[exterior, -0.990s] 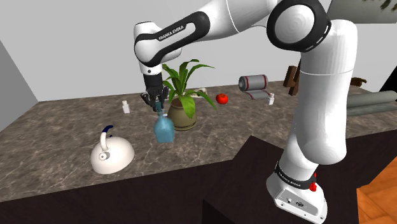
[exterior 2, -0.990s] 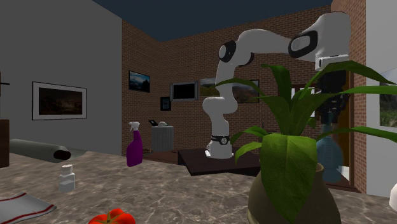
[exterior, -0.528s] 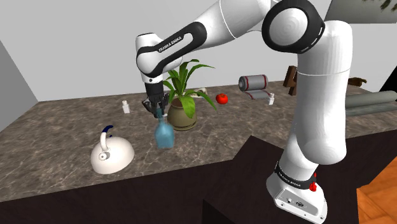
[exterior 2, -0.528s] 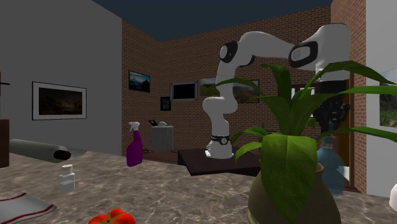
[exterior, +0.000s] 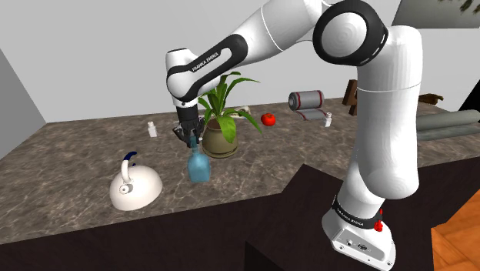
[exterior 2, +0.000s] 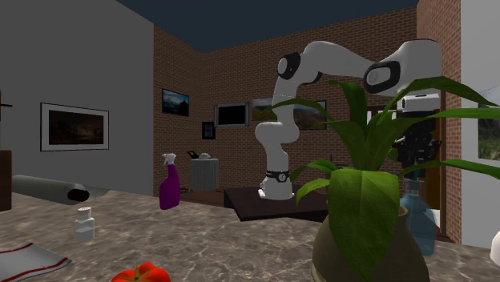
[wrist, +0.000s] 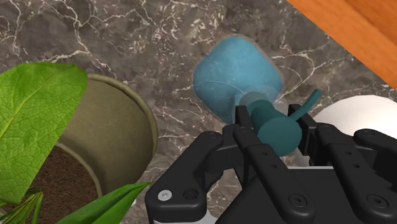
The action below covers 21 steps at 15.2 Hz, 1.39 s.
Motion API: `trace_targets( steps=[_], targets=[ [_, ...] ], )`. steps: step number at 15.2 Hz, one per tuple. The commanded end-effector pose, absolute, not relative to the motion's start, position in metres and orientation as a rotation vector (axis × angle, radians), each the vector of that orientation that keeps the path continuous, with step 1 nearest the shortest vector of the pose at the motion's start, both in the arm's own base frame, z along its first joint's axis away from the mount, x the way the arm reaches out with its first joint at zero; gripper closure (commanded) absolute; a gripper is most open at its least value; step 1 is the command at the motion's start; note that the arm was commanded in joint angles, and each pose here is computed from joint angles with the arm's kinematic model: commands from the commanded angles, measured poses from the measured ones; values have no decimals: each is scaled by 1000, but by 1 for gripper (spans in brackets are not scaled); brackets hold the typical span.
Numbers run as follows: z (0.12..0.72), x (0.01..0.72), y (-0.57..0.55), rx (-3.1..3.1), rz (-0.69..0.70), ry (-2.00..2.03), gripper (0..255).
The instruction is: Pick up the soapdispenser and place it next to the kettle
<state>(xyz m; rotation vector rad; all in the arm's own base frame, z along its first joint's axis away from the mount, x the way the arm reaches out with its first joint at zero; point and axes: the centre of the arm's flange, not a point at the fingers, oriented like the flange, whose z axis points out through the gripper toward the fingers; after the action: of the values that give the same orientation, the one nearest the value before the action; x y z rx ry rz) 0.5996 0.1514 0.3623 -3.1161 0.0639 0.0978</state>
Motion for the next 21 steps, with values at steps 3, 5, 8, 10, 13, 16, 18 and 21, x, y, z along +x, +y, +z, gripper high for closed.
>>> trace_targets(
  steps=[3, 5, 8, 10, 13, 16, 18, 21],
  targets=[
    [362, 600, 151, -3116, 97, 64, 255],
    [362, 600, 151, -3116, 97, 64, 0],
    [362, 600, 151, -3116, 97, 64, 0],
    [376, 600, 151, -3116, 97, 64, 0],
    [412, 603, 150, -3116, 97, 64, 0],
    [412, 603, 150, -3116, 97, 64, 0],
    [412, 603, 150, -3116, 97, 64, 0],
    [412, 603, 150, -3116, 97, 64, 0]
  ],
)
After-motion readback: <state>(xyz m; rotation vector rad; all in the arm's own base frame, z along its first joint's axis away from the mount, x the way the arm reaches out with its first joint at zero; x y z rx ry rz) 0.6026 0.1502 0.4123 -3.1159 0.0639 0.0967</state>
